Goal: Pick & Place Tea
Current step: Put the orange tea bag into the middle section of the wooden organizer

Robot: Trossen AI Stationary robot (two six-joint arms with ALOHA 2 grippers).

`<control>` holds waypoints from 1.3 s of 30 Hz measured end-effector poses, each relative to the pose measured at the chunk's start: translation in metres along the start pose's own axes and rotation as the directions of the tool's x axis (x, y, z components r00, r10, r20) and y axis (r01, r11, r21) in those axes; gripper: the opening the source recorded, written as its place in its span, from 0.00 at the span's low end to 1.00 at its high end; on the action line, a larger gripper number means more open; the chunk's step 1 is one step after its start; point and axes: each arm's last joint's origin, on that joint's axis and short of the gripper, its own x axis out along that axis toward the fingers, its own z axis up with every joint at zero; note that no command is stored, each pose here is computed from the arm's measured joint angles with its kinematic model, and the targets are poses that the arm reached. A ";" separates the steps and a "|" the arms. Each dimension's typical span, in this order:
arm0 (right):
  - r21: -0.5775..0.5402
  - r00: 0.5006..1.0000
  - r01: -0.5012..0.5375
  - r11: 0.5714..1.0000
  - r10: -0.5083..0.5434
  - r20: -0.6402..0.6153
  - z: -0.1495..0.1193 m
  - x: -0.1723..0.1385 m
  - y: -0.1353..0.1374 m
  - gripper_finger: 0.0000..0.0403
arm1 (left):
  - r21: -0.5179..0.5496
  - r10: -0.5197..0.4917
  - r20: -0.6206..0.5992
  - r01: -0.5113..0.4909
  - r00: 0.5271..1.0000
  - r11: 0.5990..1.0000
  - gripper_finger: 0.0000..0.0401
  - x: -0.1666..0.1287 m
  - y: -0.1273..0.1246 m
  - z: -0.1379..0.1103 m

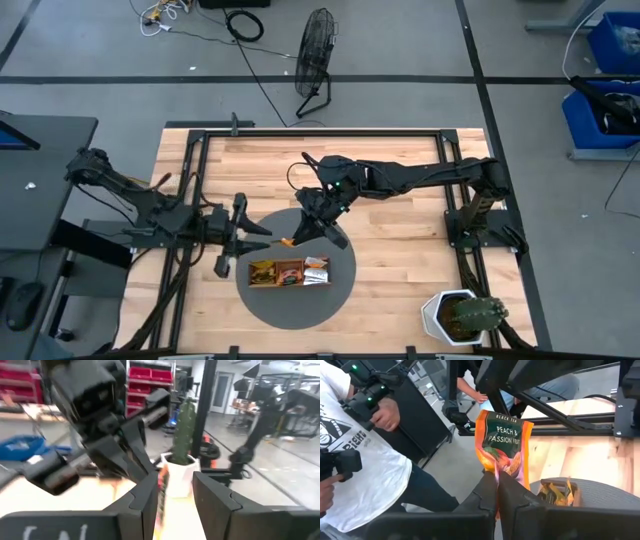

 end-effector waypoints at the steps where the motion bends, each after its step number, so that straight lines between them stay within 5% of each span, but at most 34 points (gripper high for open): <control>1: 0.000 1.000 0.001 1.000 -0.001 0.000 0.000 0.000 0.000 0.00 | -0.021 -0.014 -0.011 0.014 1.000 1.000 0.31 -0.002 0.000 0.000; 17: -0.008 1.000 -0.004 1.000 0.004 0.023 0.003 -0.002 -0.001 0.00 | 0.018 0.059 -0.113 -0.057 0.992 0.998 0.32 0.000 0.009 -0.011; 29: -0.018 0.999 0.018 1.000 -0.017 0.036 0.004 -0.002 -0.002 0.00 | -0.013 0.015 -0.120 -0.016 0.993 1.000 0.31 0.001 0.009 -0.011; 39: -0.009 0.998 0.016 1.000 -0.016 0.058 0.006 -0.002 -0.002 0.00 | 0.012 0.017 -0.120 -0.015 0.993 1.000 0.04 0.001 0.010 -0.011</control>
